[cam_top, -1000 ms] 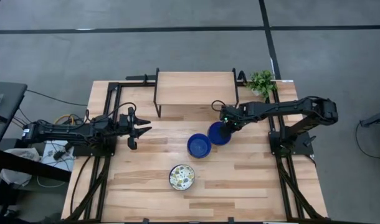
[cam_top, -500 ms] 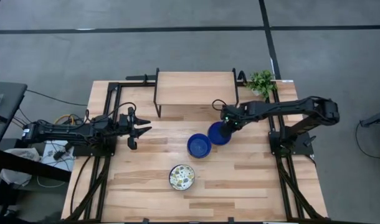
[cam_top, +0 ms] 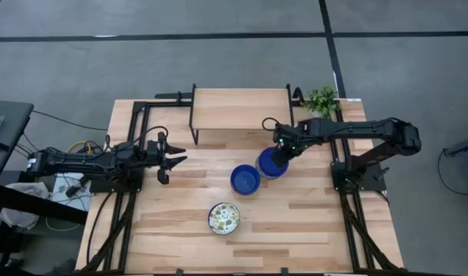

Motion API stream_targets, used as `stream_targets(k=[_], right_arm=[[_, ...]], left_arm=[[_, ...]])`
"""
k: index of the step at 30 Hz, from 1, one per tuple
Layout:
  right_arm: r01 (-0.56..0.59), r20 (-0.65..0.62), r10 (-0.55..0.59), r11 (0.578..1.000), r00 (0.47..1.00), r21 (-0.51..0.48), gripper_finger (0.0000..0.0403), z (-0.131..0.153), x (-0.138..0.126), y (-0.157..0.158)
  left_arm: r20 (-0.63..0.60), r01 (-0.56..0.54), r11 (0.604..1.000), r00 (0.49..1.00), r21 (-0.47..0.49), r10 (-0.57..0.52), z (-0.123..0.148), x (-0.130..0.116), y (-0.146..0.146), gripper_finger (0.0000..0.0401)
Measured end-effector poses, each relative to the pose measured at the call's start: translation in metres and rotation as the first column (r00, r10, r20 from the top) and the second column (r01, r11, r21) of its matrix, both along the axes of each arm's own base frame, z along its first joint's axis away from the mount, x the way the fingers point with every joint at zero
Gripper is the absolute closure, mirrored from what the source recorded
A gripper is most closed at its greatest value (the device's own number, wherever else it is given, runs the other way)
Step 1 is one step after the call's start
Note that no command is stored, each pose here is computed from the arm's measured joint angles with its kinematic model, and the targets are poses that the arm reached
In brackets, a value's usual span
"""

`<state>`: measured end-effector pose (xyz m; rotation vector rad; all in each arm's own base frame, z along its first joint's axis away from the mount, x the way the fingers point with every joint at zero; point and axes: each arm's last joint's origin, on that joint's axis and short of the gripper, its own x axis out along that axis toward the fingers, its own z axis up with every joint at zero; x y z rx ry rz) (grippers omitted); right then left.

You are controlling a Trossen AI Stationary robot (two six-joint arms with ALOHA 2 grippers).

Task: Pick & Place Mini bowls
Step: Put the top blue bowl on the shelf

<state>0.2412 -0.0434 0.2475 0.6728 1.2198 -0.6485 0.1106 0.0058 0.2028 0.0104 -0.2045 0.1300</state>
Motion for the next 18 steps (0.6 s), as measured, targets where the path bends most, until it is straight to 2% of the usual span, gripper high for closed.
stream_targets(k=[8,13,18], right_arm=[[-0.102,-0.044,0.106,0.991,0.993,0.086,0.0403,0.043,-0.006,0.004],[-0.166,-0.048,0.177,0.970,0.983,0.176,0.0403,0.066,-0.012,0.009],[-0.211,-0.067,0.235,0.945,0.970,0.251,0.0403,0.078,-0.017,0.023]], left_arm=[[0.001,0.000,1.000,1.000,0.000,0.000,0.000,0.000,0.000,0.0286],[0.004,0.000,1.000,1.000,0.000,0.000,0.000,0.000,0.000,0.0286],[0.004,0.000,1.000,1.000,0.000,0.000,0.000,0.000,0.000,0.0286]])
